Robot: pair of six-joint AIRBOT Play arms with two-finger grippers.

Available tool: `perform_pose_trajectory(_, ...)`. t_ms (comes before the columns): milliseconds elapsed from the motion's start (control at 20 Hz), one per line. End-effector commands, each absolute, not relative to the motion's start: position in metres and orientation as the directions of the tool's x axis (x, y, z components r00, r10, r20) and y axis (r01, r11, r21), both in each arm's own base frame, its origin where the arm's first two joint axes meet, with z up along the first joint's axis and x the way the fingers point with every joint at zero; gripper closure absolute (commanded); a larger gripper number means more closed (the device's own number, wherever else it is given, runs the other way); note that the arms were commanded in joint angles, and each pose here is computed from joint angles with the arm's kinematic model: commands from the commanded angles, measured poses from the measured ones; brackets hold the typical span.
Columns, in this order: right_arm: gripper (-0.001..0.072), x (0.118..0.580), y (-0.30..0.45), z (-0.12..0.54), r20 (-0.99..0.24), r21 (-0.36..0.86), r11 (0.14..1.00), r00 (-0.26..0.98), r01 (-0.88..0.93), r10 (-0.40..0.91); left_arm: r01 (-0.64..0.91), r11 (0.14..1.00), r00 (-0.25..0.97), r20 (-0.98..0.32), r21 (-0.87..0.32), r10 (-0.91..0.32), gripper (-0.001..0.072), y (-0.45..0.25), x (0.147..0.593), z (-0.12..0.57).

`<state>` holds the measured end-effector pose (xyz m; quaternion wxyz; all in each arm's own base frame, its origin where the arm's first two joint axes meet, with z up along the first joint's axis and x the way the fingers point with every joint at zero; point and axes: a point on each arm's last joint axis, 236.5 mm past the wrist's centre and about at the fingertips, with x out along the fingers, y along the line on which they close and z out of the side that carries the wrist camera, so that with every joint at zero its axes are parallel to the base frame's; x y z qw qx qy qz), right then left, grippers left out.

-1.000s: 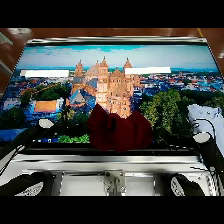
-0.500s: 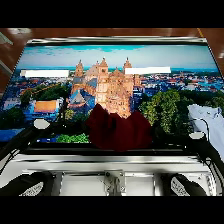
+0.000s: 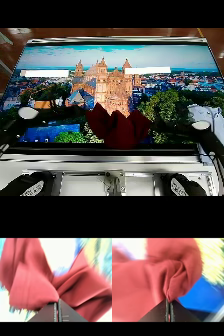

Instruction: Fold the shirts.

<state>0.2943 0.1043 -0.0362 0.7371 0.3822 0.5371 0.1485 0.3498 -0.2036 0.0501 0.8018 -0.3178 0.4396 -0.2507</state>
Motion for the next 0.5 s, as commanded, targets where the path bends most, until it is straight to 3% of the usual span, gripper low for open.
perform_pose_trajectory(0, 0.0643, 0.339, 0.098, 0.089, -0.568, 0.652, 0.746, 0.565, -0.133, 0.598, 0.246, 0.677, 0.703, -0.353, -0.694, -0.618, 0.0671, -0.156, 0.399, 0.175)
perform_pose_trajectory(200, 0.0643, 0.358, 0.073, 0.303, -0.238, 0.383, 0.859, 0.862, -0.340, 0.447, 0.395, 0.750, 0.885, 0.000, -0.530, -0.465, 0.0671, -0.084, 0.391, 0.379)
perform_pose_trajectory(300, 0.0643, 0.345, 0.066, 0.380, -0.090, 0.279, 0.891, 0.914, -0.357, 0.395, 0.426, 0.793, 0.902, 0.141, -0.436, -0.407, 0.0671, -0.064, 0.365, 0.455)
perform_pose_trajectory(450, 0.0643, 0.326, 0.066, 0.440, 0.035, 0.227, 0.900, 0.927, -0.371, 0.373, 0.450, 0.827, 0.888, 0.267, -0.338, -0.374, 0.0670, -0.057, 0.331, 0.521)
